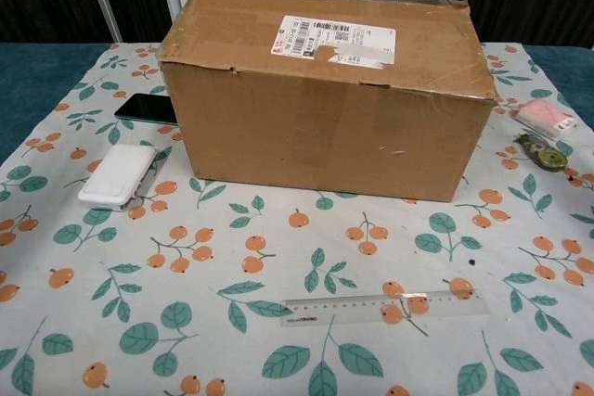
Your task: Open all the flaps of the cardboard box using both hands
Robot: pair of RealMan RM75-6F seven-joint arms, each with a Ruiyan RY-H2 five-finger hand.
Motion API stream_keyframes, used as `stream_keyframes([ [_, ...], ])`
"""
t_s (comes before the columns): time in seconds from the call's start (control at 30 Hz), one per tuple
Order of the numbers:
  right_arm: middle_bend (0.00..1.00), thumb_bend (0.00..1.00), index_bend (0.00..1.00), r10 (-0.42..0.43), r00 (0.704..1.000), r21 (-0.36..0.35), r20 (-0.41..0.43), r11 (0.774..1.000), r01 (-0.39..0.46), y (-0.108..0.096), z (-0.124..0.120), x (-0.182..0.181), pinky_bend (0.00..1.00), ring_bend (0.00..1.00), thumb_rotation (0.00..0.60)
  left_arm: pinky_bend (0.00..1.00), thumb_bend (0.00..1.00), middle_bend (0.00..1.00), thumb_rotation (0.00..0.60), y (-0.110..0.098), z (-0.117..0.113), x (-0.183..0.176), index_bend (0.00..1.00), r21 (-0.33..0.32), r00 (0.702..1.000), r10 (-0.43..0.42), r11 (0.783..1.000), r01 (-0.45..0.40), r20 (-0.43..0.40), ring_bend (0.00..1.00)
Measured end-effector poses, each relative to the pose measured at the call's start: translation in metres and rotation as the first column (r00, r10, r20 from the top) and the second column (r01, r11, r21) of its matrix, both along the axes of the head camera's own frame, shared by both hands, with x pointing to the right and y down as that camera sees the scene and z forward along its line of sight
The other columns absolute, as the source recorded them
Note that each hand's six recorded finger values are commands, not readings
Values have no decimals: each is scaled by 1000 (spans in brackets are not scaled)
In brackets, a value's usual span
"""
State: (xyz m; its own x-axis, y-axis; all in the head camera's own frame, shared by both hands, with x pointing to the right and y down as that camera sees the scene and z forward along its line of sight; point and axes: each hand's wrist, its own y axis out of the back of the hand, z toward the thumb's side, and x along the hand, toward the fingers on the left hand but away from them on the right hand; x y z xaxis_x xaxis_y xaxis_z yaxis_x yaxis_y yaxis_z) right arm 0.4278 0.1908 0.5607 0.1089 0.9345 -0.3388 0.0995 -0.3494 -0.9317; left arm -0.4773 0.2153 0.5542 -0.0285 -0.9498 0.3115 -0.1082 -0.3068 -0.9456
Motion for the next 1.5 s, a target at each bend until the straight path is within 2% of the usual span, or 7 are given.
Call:
stream_keyframes([
  [0.43,49,373,6,46,995,22,91,999,-48,-16,-17,-19,228,83,600,0,40,0,600,0,1,2,0,-6,1000,-3,1000,3,-11,0],
  [0.6,171,619,126,10,992,34,129,999,-15,-56,-30,-47,267,181,600,0,40,0,600,-1,4,0,0,-23,1000,-19,1000,19,-14,0],
  [0.73,187,754,153,-10,991,20,137,1000,8,-94,-33,-68,277,198,600,0,41,0,600,-2,4,-1,0,-26,1000,-25,999,25,-16,0],
  [0.97,187,899,155,20,990,-81,143,997,-8,-152,-20,-98,279,199,600,0,41,0,600,-3,8,-2,0,-41,999,-32,999,31,-15,0],
  [1.17,193,921,165,60,989,-187,132,982,-35,-191,0,-120,279,199,600,0,43,0,600,-5,10,-3,0,-51,999,-39,998,38,-17,0],
  [1.37,225,927,215,59,991,-260,118,965,-27,-216,24,-148,281,222,600,0,45,0,600,-7,13,-3,0,-57,999,-41,998,40,-13,0],
  [1.5,277,932,269,56,992,-297,110,955,-21,-219,43,-164,286,268,600,0,46,0,600,-9,14,-4,0,-57,999,-48,997,46,-18,0],
])
